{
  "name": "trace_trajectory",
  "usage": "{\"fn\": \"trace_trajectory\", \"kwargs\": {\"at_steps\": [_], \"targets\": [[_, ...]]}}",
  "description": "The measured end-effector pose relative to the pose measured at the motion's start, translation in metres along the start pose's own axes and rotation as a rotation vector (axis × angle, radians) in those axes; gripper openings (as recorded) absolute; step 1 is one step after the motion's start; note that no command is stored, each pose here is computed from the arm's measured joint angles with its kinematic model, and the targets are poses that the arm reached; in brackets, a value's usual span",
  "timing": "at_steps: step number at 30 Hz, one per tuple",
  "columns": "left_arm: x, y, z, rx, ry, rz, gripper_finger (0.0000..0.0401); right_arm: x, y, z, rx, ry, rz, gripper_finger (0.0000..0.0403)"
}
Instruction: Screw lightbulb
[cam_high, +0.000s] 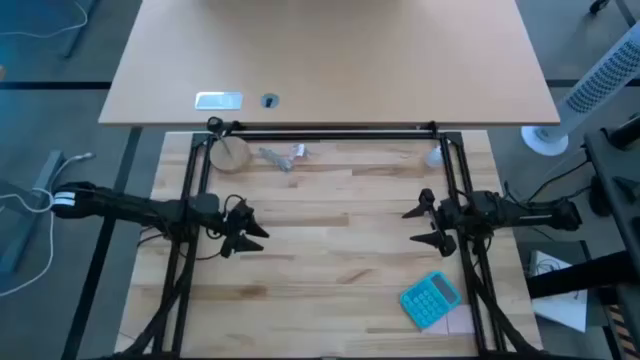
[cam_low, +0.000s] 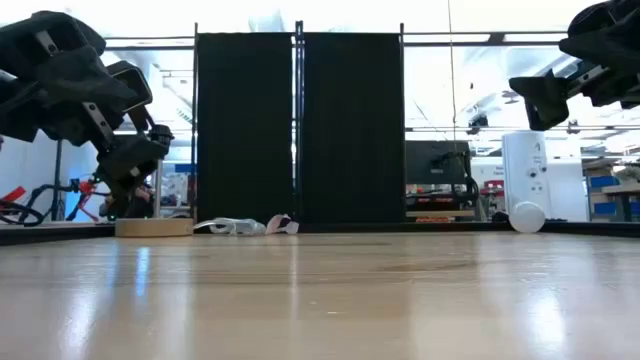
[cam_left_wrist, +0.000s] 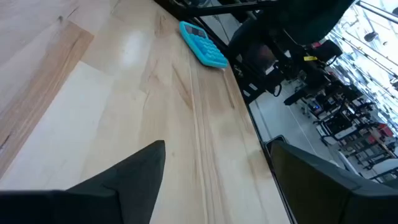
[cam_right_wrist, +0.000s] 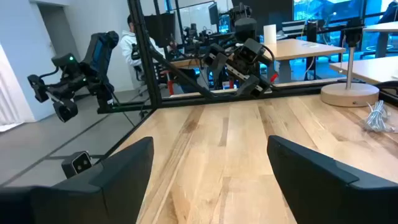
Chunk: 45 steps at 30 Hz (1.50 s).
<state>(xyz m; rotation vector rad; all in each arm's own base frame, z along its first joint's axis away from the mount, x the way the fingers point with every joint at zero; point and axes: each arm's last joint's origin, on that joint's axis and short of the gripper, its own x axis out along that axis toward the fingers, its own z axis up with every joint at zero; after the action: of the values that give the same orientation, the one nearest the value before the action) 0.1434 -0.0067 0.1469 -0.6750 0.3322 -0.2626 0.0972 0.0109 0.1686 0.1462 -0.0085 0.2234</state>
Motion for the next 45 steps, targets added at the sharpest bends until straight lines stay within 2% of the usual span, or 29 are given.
{"fn": "trace_trajectory", "kwargs": {"at_steps": [9,18,30,45], "targets": [[0.0,0.0,0.0,0.0,0.0,0.0,0.0284,0.0,0.0,-0.0001,-0.001,0.0,0.0,0.0298],[0.0,0.0001,0.0,0.0,0.0,0.0,0.0284,0.0,0.0,0.0,0.0,0.0,0.0,0.031],[0.0,-0.0001,0.0,0.0,0.0,0.0,0.0284,0.0,0.0,0.0,-0.001,0.0,0.0,0.0298],[0.0,0.0,0.0,0.0,0.0,0.0,0.0284,0.0,0.0,0.0,-0.001,0.0,0.0,0.0305]]}}
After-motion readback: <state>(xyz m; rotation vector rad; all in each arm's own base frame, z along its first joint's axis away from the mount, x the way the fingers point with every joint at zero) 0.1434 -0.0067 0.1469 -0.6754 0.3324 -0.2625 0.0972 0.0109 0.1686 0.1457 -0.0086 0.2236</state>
